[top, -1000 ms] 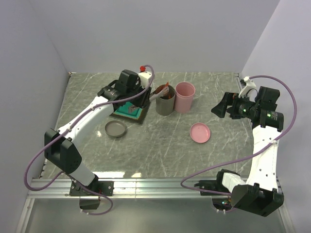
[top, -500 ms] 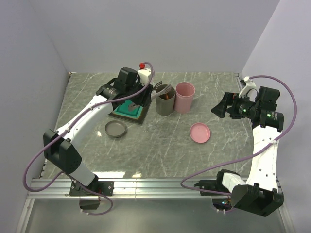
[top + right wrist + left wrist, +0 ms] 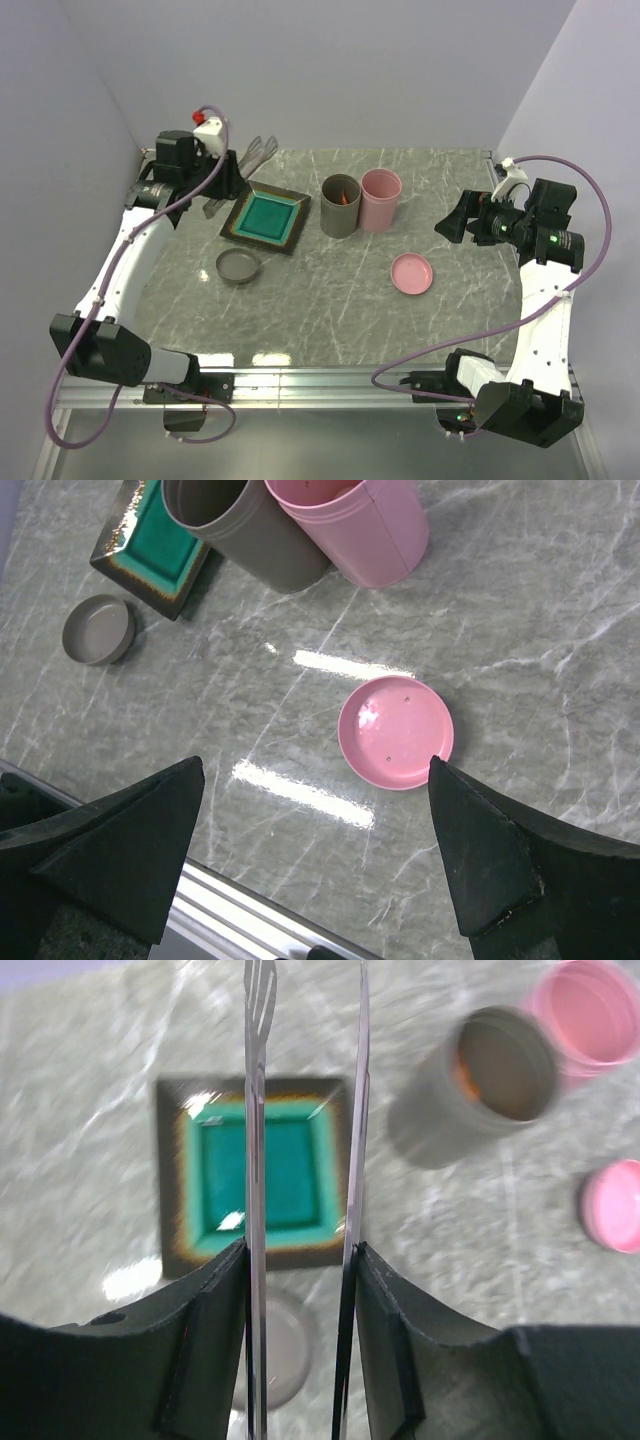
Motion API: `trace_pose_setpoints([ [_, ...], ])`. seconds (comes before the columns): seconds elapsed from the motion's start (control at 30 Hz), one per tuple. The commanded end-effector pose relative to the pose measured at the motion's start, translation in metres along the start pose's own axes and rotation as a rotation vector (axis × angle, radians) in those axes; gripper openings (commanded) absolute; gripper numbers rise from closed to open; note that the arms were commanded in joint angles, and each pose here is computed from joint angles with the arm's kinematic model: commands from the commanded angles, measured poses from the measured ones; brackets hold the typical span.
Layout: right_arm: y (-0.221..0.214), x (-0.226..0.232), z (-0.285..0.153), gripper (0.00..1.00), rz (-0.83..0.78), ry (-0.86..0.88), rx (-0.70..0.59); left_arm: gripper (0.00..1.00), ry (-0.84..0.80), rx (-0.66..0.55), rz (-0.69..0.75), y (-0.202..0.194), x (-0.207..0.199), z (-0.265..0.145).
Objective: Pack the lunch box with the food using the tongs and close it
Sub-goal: Put down the clamp
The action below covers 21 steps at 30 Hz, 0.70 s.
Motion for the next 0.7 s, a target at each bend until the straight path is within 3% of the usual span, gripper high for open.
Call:
trace_pose_setpoints([
  [0.0,0.005,0.002,-0.003,1.00,-0.018,0.008,-0.025,0.48,0.025,-0.003,-0.029,-0.015,0.028,-0.007],
  [0.37,0.005,0.001,-0.001,1.00,-0.013,0.010,-0.017,0.52,0.211,0.138,-0.128,-0.088,0.155,-0.006],
  [0.67,0.006,0.000,-0.001,1.00,-0.010,0.006,-0.012,0.52,0.227,0.310,-0.151,-0.151,0.197,0.040],
])
Point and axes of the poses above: each gripper's point midway between its finger pads, its own z axis out along the fingers, its own x axis along the line the jaws close on, y = z × x, the point moved 3 cm from there along -z, back along the fingers, and after that the axes turned 9 degrees about z, right-handed, at the moved point
